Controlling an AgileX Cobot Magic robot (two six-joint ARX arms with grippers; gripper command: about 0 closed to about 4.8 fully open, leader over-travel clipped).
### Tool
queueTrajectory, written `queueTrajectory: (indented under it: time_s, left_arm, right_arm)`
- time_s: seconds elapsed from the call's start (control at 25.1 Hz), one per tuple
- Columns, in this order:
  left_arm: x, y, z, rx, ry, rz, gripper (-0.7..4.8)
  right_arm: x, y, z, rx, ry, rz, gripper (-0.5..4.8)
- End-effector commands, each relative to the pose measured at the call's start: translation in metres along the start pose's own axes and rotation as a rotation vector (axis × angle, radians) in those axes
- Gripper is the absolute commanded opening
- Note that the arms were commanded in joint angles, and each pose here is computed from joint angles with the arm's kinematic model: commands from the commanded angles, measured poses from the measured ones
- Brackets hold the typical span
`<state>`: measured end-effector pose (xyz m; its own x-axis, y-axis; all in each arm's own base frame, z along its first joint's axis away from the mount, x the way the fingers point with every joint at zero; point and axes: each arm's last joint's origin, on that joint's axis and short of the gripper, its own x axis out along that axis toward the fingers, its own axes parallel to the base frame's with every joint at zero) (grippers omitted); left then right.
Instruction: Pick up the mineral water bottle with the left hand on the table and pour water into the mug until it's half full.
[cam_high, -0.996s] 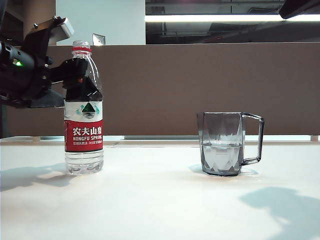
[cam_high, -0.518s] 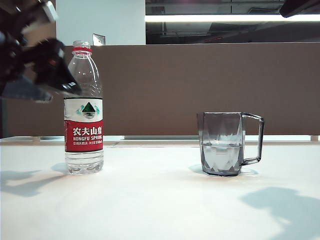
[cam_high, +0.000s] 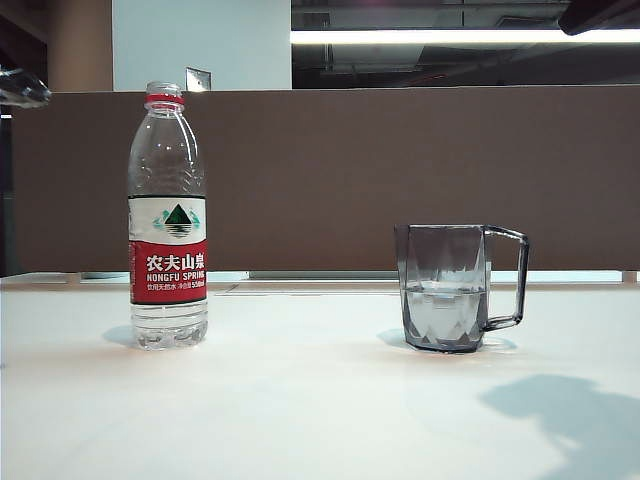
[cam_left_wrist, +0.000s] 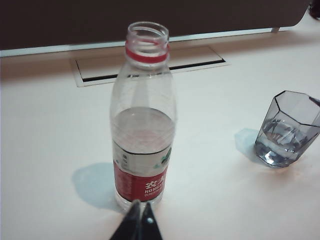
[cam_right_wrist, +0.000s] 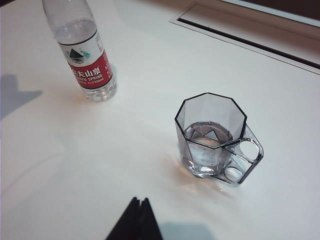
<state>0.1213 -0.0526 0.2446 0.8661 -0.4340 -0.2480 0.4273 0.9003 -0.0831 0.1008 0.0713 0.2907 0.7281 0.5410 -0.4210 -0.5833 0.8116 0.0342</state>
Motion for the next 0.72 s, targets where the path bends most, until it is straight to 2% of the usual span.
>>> queueTrajectory:
  time_s: [0.04, 0.16, 0.24, 0.4, 0.56, 0.72]
  left_arm:
    - [-0.008, 0.000, -0.005, -0.004, -0.016, -0.003, -0.06]
    - [-0.010, 0.000, -0.013, -0.016, -0.036, -0.004, -0.06]
    - [-0.011, 0.001, -0.021, -0.011, -0.105, -0.008, -0.06]
    - [-0.014, 0.006, -0.030, -0.015, -0.144, 0.028, -0.06]
    - [-0.019, 0.016, -0.036, -0.029, -0.182, 0.120, -0.06]
    - [-0.025, 0.030, -0.049, -0.043, -0.243, 0.260, -0.06]
  right_arm:
    - [-0.002, 0.000, 0.003, -0.004, -0.026, -0.002, -0.08]
    - [-0.002, 0.000, 0.003, -0.004, -0.026, -0.002, -0.08]
    - [-0.002, 0.000, 0.003, -0.004, -0.025, -0.001, -0.08]
    - [-0.002, 0.000, 0.003, -0.004, -0.026, -0.002, -0.08]
    - [-0.002, 0.000, 0.003, -0.004, -0.026, -0.002, -0.08]
    - [-0.002, 0.000, 0.003, -0.004, -0.026, -0.001, -0.08]
